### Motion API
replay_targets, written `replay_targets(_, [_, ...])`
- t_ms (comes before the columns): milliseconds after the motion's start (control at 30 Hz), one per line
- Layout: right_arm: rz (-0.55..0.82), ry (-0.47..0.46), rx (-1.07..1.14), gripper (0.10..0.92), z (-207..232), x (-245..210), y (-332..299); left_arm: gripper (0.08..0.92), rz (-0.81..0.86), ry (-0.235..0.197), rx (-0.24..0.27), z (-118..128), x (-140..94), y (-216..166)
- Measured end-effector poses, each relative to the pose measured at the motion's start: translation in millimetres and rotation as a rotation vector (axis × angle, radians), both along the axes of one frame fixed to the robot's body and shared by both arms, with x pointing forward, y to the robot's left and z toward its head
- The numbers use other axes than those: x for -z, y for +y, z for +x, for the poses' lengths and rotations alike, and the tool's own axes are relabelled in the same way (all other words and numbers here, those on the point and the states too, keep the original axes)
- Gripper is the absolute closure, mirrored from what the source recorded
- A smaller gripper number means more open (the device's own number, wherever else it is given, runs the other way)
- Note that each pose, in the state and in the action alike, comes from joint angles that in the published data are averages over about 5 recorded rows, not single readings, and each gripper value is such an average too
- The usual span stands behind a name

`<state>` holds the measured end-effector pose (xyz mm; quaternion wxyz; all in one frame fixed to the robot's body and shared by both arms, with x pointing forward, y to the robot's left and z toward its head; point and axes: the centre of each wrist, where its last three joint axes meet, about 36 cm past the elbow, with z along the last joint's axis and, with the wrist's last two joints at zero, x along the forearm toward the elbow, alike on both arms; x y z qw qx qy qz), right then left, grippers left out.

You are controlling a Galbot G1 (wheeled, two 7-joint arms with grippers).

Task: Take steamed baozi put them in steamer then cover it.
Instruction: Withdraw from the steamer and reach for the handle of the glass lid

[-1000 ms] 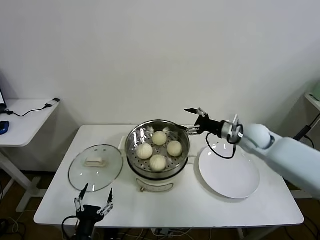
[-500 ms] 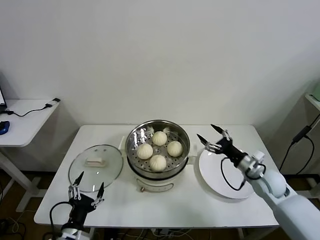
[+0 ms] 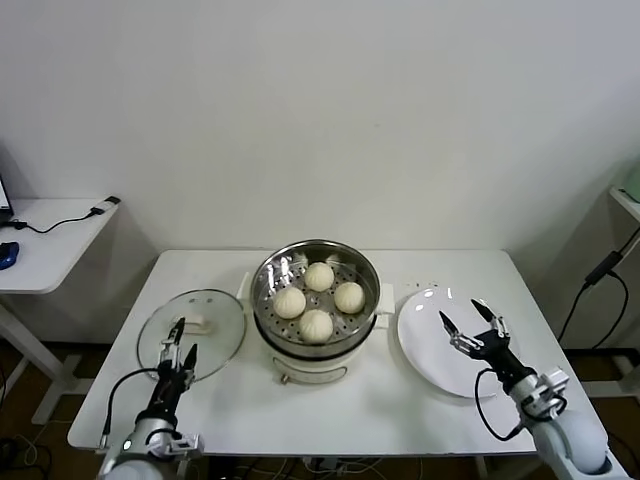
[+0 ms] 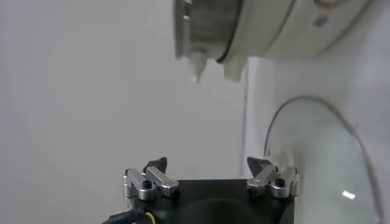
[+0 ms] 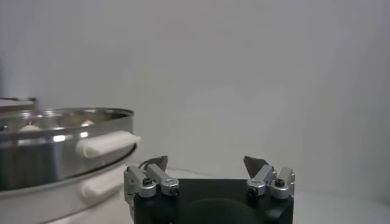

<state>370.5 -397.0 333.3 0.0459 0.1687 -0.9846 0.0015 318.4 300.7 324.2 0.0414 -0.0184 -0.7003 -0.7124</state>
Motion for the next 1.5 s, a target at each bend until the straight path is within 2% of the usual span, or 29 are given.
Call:
replay_targets(133, [-0.005, 0.008, 0.018, 0.200, -7, 6, 1, 0.177, 0.070, -0.005, 0.004, 23, 16, 7])
replay_targets(300, [-0.010, 0.013, 0.031, 0.200, -12, 12, 5, 0.177, 0.123, 0.009, 0.000, 47, 37, 16])
replay_targets(500, [-0.017, 0.019, 0.043, 0.200, -15, 18, 7, 0.177, 0.163, 0.028, -0.010, 70, 59, 25])
replay_targets(633, [-0.026, 0.024, 0.047, 0.200, -19, 21, 6, 0.177, 0.182, 0.026, -0.026, 83, 71, 29])
replay_targets(1167, [-0.051, 0.033, 0.058, 0.200, -30, 32, 4, 0.189, 0.208, -0.012, -0.056, 125, 83, 43])
replay_targets(1300, [-0.057, 0.033, 0.059, 0.200, -31, 34, 4, 0.276, 0.201, -0.008, -0.054, 127, 85, 44])
replay_targets(1500, [-0.064, 0.033, 0.059, 0.200, -31, 37, 4, 0.458, 0.181, 0.002, -0.048, 126, 88, 44])
